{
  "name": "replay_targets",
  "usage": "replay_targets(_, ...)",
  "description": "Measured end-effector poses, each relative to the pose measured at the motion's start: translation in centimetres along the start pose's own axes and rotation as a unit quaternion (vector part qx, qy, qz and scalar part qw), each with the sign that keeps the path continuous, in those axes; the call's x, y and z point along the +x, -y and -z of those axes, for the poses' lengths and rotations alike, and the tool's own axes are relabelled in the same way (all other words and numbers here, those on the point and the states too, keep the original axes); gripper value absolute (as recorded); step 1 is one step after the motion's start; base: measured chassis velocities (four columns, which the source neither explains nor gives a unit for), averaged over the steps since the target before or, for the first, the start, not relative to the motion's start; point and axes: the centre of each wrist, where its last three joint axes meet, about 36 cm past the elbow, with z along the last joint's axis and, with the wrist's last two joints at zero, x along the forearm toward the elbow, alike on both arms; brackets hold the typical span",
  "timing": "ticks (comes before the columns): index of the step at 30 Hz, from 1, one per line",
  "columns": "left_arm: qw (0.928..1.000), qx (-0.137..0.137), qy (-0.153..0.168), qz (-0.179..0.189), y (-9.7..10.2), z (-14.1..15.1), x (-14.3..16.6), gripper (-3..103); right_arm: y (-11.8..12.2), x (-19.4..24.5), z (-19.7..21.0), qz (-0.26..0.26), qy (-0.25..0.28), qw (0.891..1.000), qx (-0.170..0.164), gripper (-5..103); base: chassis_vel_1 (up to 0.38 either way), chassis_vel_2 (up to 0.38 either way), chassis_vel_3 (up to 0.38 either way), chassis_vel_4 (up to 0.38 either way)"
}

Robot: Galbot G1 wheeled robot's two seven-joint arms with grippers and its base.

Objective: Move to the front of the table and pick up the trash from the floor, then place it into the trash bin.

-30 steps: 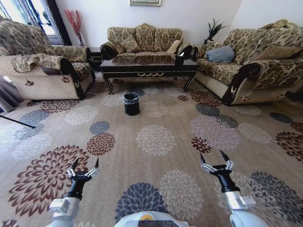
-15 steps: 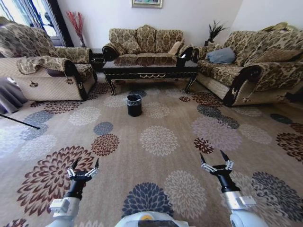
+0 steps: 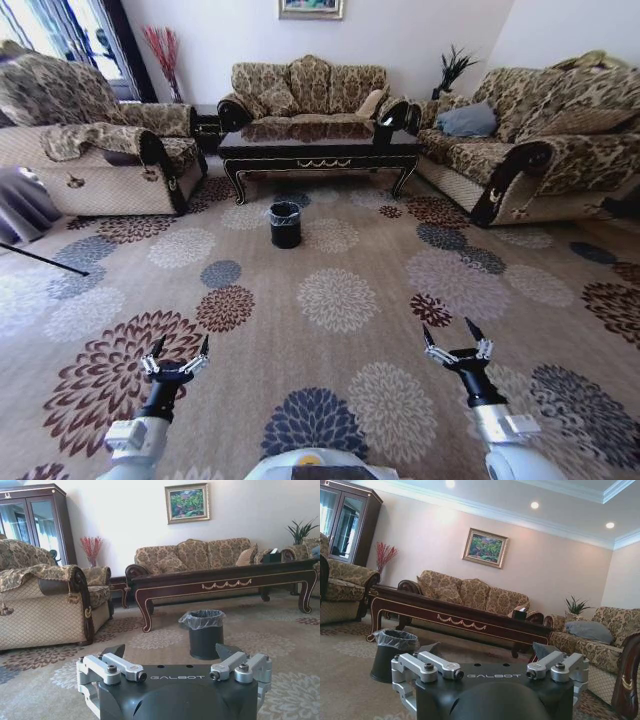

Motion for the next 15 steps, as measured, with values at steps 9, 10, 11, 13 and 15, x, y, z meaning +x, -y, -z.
replay_targets(9,1.0,0.0,0.0,0.0,0.0,0.0,0.0,100,0.0,0.0,0.0,0.0,0.0,1.0,0.0,100,0.0,0.0,0.0,0.0)
replay_targets(10,1.0,0.0,0.0,0.0,0.0,0.0,0.0,100,0.0,0.0,0.0,0.0,0.0,1.0,0.0,100,0.0,0.0,0.0,0.0)
replay_targets(11,1.0,0.0,0.0,0.0,0.0,0.0,0.0,100,0.0,0.0,0.0,0.0,0.0,1.0,0.0,100,0.0,0.0,0.0,0.0)
replay_targets(13,1.0,0.0,0.0,0.0,0.0,0.0,0.0,100,0.0,0.0,0.0,0.0,0.0,1.0,0.0,100,0.0,0.0,0.0,0.0)
replay_targets(15,1.0,0.0,0.0,0.0,0.0,0.0,0.0,100,0.0,0.0,0.0,0.0,0.0,1.0,0.0,100,0.0,0.0,0.0,0.0)
